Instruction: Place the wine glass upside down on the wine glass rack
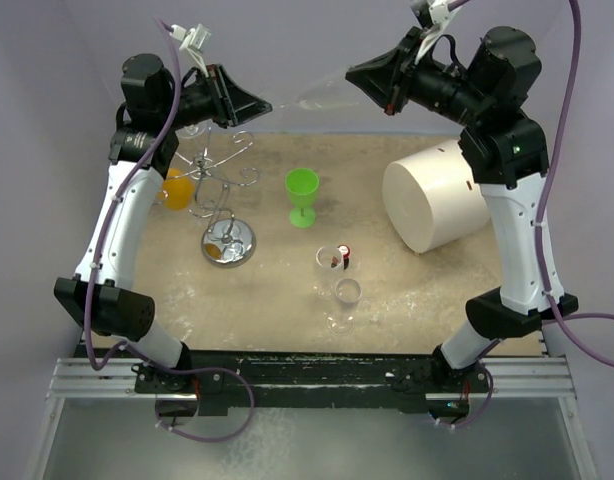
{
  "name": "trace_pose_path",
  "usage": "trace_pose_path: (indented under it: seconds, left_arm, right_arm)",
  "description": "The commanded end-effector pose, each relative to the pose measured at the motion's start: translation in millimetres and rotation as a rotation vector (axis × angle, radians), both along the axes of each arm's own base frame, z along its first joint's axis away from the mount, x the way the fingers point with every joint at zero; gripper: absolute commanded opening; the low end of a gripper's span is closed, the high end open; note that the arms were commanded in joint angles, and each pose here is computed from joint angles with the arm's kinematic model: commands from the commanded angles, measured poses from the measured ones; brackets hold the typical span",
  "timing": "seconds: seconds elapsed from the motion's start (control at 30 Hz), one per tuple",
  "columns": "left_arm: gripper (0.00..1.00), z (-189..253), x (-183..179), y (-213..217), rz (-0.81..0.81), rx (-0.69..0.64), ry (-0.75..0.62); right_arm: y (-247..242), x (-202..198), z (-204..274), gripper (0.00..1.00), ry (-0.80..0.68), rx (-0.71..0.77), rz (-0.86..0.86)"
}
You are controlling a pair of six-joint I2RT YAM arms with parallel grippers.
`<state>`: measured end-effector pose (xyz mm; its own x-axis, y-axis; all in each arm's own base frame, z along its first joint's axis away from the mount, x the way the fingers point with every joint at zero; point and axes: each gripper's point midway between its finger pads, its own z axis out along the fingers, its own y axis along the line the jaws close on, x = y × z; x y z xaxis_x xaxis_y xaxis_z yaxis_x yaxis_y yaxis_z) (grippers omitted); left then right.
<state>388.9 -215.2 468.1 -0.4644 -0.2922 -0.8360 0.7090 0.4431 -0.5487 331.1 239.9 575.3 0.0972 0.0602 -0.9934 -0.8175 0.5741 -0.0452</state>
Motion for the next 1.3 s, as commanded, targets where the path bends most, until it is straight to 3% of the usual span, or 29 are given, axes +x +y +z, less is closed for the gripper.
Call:
trace_pose_path:
  seconds: [0.0, 0.1, 0.27, 0.53, 0.67, 0.77, 1.0, 1.27]
  left_arm:
    - [0.25, 18.1, -16.2, 0.8, -0.006, -0.013, -0.064]
    - [0.31, 16.8, -17.5, 1.2, -0.003, -0.016, -0.053]
    - [0.31, 15.4, -20.6, 2.3, 0.003, -0.017, -0.048]
    - [0.13, 14.2, -25.3, 3.0, 0.004, -0.025, -0.043]
    - [0.00, 14.5, -26.1, 2.7, 0.001, -0.036, -0.037]
    - [0.00, 18.4, -28.0, 4.3, 0.004, -0.039, -0.048]
    - [0.00, 20.2, -22.4, 17.7, 0.015, -0.085, -0.003]
    - [0.00, 33.7, -17.2, 51.2, 0.114, -0.079, -0.036]
  right_arm:
    - [-6.3, -10.0, 25.0, 0.00, -0.085, 0.038, -0.014]
    - [-6.7, -8.2, 23.7, 0.00, -0.085, 0.036, -0.021]
    - [-8.0, -6.4, 21.1, 0.00, -0.083, 0.033, -0.033]
    - [-9.4, -7.5, 18.2, 0.00, -0.073, 0.039, -0.039]
    - [-9.7, -11.7, 22.7, 0.00, -0.085, 0.047, -0.030]
    - [-7.3, -17.2, 22.3, 0.00, -0.091, 0.039, -0.002]
    - [-10.1, -22.4, 17.7, 0.32, -0.109, 0.001, 0.001]
    - [-20.8, -30.9, 19.7, 0.56, -0.140, -0.031, -0.039]
